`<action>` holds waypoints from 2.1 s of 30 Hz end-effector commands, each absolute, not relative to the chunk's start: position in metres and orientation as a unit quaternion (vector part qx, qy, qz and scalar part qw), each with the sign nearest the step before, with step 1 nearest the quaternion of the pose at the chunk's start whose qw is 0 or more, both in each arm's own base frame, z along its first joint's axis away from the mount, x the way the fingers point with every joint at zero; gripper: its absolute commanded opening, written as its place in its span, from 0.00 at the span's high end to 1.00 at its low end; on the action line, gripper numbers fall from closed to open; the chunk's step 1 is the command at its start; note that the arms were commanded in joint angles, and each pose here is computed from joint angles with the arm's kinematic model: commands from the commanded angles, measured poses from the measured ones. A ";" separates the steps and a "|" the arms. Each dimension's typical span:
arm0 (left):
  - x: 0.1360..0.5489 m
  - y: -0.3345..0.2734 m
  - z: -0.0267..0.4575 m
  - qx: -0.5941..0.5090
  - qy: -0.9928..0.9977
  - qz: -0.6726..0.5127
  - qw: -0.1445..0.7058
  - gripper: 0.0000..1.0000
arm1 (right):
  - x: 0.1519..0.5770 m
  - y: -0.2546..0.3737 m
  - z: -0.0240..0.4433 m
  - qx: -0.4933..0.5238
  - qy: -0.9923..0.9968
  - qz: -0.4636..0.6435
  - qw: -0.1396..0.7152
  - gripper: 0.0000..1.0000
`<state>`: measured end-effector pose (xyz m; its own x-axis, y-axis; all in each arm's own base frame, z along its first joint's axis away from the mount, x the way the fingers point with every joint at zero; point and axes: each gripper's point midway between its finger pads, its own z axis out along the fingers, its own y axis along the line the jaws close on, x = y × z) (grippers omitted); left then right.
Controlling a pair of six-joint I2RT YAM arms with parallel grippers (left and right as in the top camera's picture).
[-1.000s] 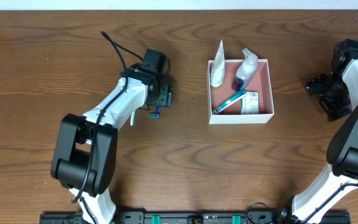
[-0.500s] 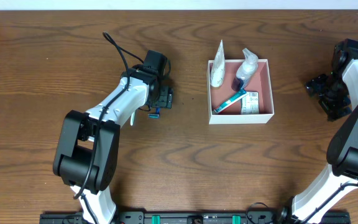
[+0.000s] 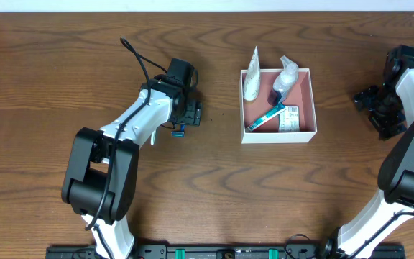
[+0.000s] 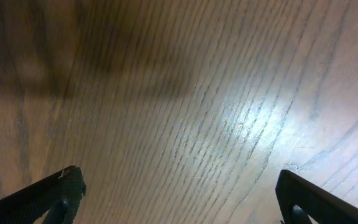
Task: Pack container
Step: 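Lower left gripper onto the blue razor handle and grasp it, then carry the blue razor into the box and release it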
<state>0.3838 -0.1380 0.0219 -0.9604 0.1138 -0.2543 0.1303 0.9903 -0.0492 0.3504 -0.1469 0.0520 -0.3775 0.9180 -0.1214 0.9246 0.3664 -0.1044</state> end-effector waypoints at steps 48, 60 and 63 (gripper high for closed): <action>0.378 -0.137 -0.012 0.061 0.993 -0.026 0.098 0.81 | 0.350 -0.150 0.058 0.565 0.820 -0.081 0.030 0.01; 0.389 -0.141 0.036 0.050 0.988 -0.040 0.140 0.92 | 0.350 -0.150 0.058 0.565 0.820 -0.081 0.030 0.01; 0.391 -0.149 0.067 0.055 0.982 -0.061 0.172 0.93 | 0.350 -0.150 0.058 0.565 0.820 -0.081 0.030 0.01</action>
